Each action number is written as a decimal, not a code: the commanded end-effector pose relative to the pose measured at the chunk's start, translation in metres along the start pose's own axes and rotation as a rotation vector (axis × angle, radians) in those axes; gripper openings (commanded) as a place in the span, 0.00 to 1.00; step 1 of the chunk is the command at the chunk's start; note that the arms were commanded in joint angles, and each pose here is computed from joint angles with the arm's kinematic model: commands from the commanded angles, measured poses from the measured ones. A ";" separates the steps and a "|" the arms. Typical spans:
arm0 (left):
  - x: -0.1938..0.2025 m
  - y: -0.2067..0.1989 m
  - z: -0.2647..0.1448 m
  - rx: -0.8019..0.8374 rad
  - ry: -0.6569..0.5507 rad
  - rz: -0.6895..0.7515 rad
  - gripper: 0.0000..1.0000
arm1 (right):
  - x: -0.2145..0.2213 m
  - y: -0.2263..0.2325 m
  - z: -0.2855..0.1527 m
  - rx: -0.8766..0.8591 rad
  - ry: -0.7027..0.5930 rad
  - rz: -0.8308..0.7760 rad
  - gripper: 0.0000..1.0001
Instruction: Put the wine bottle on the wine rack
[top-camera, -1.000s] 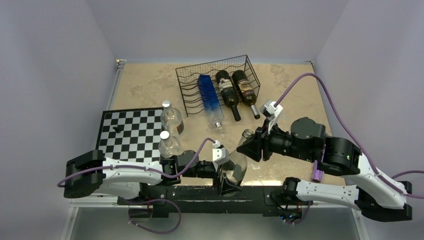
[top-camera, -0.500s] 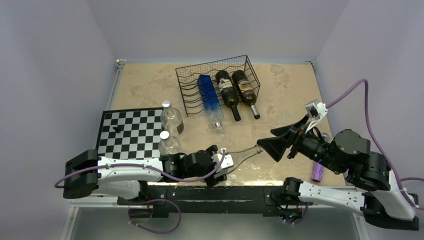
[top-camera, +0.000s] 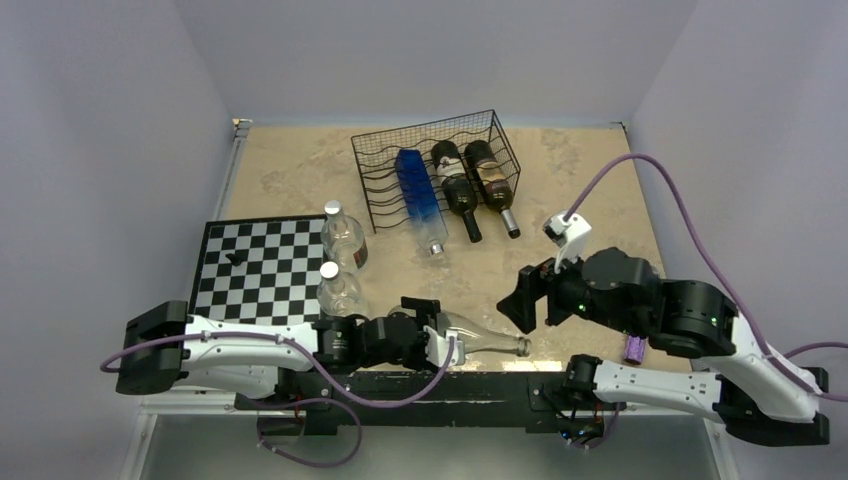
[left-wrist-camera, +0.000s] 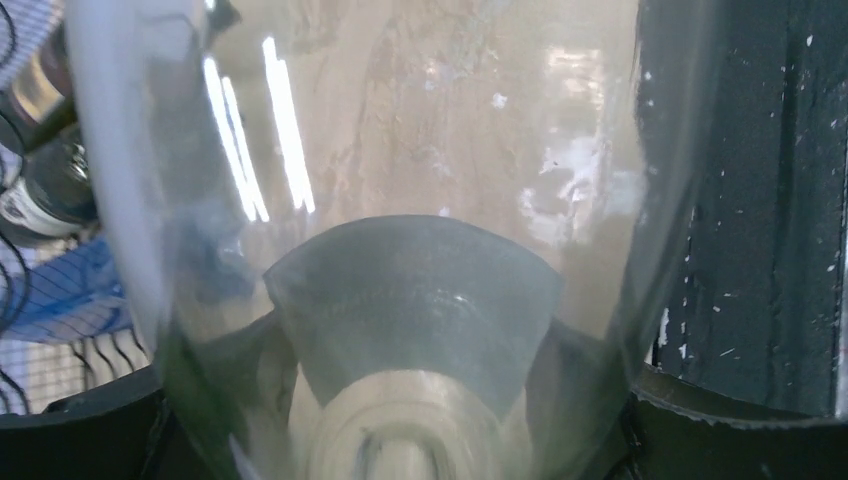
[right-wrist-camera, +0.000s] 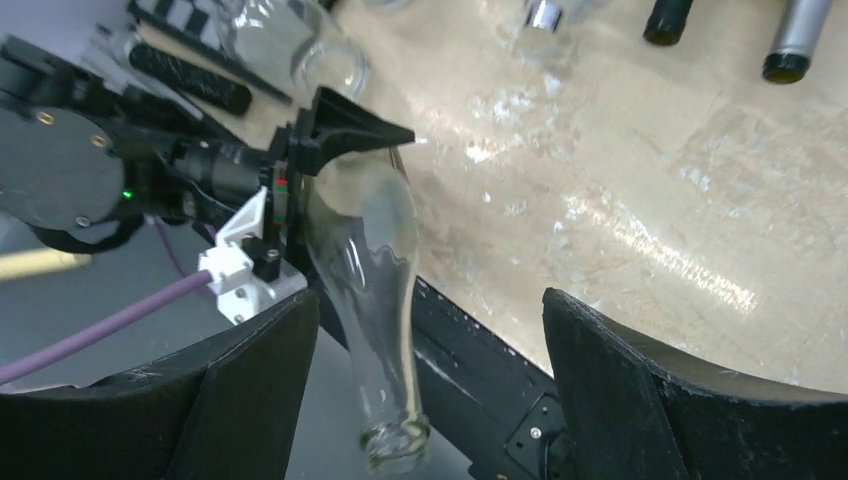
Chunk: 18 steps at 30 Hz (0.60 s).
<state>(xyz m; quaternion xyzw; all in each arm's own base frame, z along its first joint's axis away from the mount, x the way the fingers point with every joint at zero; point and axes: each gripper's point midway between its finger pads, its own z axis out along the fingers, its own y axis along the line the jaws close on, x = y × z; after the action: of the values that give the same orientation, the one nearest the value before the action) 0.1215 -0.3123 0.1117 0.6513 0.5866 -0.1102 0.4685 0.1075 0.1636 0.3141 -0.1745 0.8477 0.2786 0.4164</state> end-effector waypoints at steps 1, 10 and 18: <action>-0.063 0.039 -0.019 -0.174 -0.254 0.119 0.00 | 0.032 0.013 0.013 -0.051 0.177 -0.061 0.85; -0.064 0.045 -0.009 -0.262 -0.216 0.211 0.00 | 0.093 0.027 0.018 -0.107 0.499 -0.060 0.80; -0.063 0.046 -0.007 -0.295 -0.205 0.210 0.00 | 0.128 0.033 0.020 -0.143 0.667 -0.032 0.71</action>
<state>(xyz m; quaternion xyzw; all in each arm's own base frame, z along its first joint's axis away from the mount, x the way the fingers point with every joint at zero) 0.1309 -0.3151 0.1078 0.7084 0.4847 -0.0080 0.5130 0.0446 0.1926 0.2202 -0.2902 0.9121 0.2433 0.1573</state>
